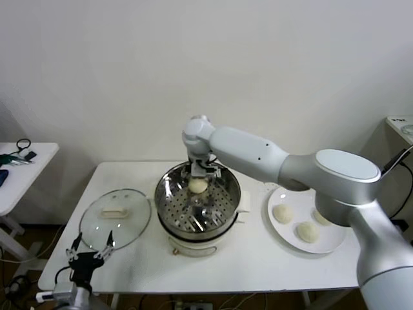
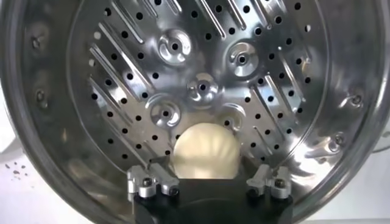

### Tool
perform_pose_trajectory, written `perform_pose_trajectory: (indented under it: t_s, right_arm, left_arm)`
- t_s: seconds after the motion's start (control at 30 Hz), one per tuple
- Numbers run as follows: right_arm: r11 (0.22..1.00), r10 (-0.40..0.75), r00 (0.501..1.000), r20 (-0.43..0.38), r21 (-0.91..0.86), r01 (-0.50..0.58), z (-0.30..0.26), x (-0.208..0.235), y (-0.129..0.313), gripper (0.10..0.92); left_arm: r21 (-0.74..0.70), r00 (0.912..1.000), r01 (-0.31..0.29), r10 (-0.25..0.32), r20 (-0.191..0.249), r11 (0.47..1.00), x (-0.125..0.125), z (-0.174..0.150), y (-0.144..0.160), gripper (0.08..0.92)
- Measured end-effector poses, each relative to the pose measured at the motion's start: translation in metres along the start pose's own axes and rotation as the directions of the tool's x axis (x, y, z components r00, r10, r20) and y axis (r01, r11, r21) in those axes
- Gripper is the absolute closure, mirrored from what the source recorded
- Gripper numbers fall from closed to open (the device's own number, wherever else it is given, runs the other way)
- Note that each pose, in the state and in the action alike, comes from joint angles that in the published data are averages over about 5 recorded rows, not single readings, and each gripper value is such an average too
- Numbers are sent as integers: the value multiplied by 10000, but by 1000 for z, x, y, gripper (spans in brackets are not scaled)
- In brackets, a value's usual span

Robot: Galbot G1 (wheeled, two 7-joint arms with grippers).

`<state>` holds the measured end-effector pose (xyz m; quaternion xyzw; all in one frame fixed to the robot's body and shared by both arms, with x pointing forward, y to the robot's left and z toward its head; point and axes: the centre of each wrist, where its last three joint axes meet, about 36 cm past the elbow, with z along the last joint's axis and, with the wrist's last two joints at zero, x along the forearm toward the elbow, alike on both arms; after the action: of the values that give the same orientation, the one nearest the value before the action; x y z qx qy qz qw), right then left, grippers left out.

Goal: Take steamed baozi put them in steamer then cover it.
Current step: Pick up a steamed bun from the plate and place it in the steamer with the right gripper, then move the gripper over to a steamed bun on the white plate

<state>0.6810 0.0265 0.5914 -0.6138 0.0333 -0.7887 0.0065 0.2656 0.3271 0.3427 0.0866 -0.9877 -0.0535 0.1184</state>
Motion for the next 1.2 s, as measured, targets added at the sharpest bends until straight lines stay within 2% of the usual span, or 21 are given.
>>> perform_pose_trajectory:
  t_s: [0.43,0.57,0.73,0.9,1.03,1.2]
  right_arm:
    - [9960,637,9977,-241,-609,-650,10,46,24,200]
    - [9863,815,9961,-348,-1413,-856,15,66,50,200]
    - [9401,989,9948,-251,-3254,-1016,23,85,100,200]
    - [8079,1235,9923,-43,-5803,-1031,25,91,162,200]
    - [6386,1433,9895,187,-7655,-780,25,84,212,200]
    - [4311,1481,9866,682,-9023,-23,17,62,268,200]
  left_arm:
    - [-33,10000,-9,9,30,10000,0,-3,0,177]
    - [-15,10000,-38,38,53,10000,2,-4,0,177]
    - [112,9998,-140,138,157,9998,2,-7,-1,177]
    - [229,9993,-264,257,286,9994,0,-12,-2,177]
    - [295,9990,-318,308,326,9991,-2,-14,-4,177]
    - [335,9989,-349,338,333,9988,-2,-14,-5,177]
